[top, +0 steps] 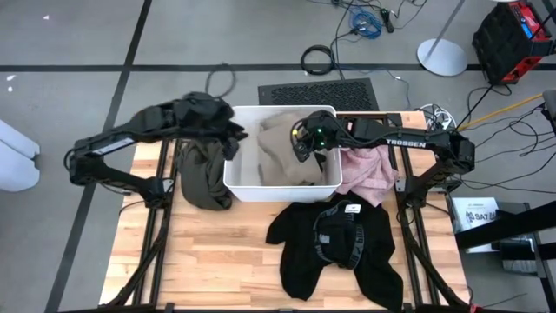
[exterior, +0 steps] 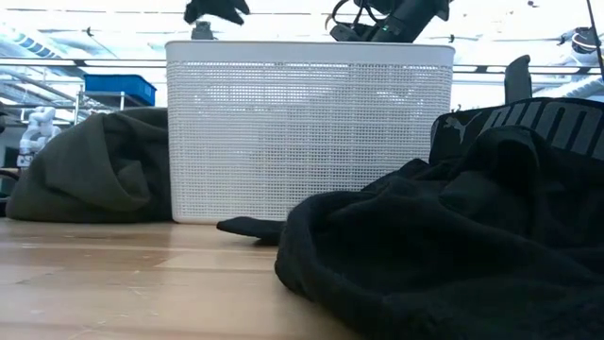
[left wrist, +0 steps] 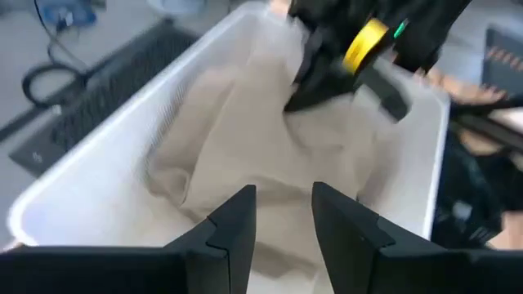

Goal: Sort clothes
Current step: Put the brown pants into the laundry organizer bin

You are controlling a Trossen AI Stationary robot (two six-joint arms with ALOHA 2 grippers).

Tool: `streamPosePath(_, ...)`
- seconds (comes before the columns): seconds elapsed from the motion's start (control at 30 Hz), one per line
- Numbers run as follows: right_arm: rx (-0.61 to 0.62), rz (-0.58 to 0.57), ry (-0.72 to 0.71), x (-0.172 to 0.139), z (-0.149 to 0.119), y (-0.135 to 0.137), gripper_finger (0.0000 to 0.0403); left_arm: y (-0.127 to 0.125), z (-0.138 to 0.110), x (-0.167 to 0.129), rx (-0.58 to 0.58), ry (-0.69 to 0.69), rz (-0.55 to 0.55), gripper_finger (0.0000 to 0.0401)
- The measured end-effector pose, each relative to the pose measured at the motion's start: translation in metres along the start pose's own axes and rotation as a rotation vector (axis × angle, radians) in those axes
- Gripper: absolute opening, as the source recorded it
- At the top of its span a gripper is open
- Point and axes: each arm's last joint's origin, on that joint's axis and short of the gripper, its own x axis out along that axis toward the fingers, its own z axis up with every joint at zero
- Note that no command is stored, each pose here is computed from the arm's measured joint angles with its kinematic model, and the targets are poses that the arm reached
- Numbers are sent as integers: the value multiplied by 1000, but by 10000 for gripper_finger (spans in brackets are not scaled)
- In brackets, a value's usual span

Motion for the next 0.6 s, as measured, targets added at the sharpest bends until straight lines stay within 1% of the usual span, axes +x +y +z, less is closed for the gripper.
streamPosePath(0.13,-19,24,-13,6,1,2,0,0,3,-29,-2,-101,-18,130)
streamPosePath(0.3,-84,98,32,38,-2,9,0,-1,2,-51,2,-171,-37,130)
streamPosePath(0.47,-186,126,82,71,-1,23,0,-1,1,-55,23,-180,-34,130)
streamPosePath(0.6,-248,117,127,93,3,36,0,-1,2,-49,51,-166,-26,130)
